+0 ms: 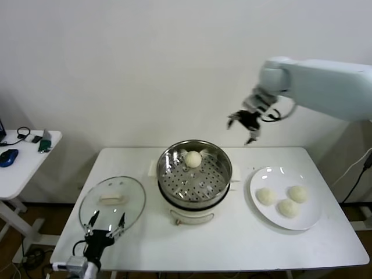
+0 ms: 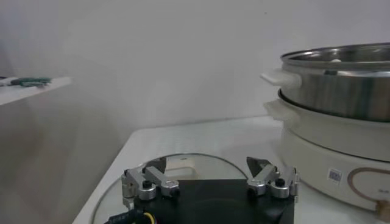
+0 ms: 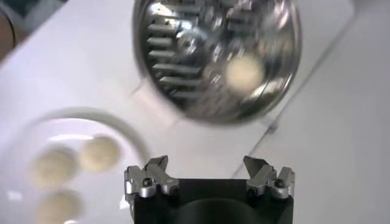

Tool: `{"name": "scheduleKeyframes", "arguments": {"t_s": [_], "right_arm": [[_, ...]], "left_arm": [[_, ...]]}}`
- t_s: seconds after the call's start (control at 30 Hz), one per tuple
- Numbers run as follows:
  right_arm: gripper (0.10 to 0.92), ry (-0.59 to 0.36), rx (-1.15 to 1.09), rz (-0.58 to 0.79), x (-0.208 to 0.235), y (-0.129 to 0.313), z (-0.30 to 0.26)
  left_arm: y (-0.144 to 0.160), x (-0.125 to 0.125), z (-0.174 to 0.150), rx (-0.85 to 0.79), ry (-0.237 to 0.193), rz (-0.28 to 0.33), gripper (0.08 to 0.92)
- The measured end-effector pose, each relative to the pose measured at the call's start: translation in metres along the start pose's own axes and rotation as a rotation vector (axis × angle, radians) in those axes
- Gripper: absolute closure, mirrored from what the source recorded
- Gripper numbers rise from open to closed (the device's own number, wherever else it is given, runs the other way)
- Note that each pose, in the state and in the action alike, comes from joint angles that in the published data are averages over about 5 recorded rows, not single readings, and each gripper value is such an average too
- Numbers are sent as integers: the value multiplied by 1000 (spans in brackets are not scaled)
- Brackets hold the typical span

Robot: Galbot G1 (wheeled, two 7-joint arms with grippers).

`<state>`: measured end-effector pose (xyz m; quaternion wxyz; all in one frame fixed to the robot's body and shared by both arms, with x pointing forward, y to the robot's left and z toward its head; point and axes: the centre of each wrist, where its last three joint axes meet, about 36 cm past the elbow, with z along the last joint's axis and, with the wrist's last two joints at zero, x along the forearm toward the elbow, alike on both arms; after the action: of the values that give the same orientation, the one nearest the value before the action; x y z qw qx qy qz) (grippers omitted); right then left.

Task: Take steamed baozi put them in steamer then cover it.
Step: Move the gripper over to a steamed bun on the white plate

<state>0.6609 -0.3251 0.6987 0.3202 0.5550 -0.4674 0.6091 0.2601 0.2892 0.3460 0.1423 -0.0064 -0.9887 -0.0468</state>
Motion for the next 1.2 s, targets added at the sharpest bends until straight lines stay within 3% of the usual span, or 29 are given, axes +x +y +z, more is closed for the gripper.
{"name": "scheduleKeyframes", "arguments": {"t_s": [0.2, 0.43, 0.8, 1.2], "right_arm": [[200, 14, -216, -24, -50, 57, 27], [200, 47, -342, -41, -114, 92, 34], [200, 87, -420, -22, -185, 103, 39], [231, 83, -478, -23, -228, 104, 39]], "left_arm": [[0, -1, -3, -1, -8, 0, 177], [2, -1, -5, -1, -12, -5, 177], [1, 3, -3, 3, -3, -9, 177], [1, 6, 1, 2, 7, -12, 177]]}}
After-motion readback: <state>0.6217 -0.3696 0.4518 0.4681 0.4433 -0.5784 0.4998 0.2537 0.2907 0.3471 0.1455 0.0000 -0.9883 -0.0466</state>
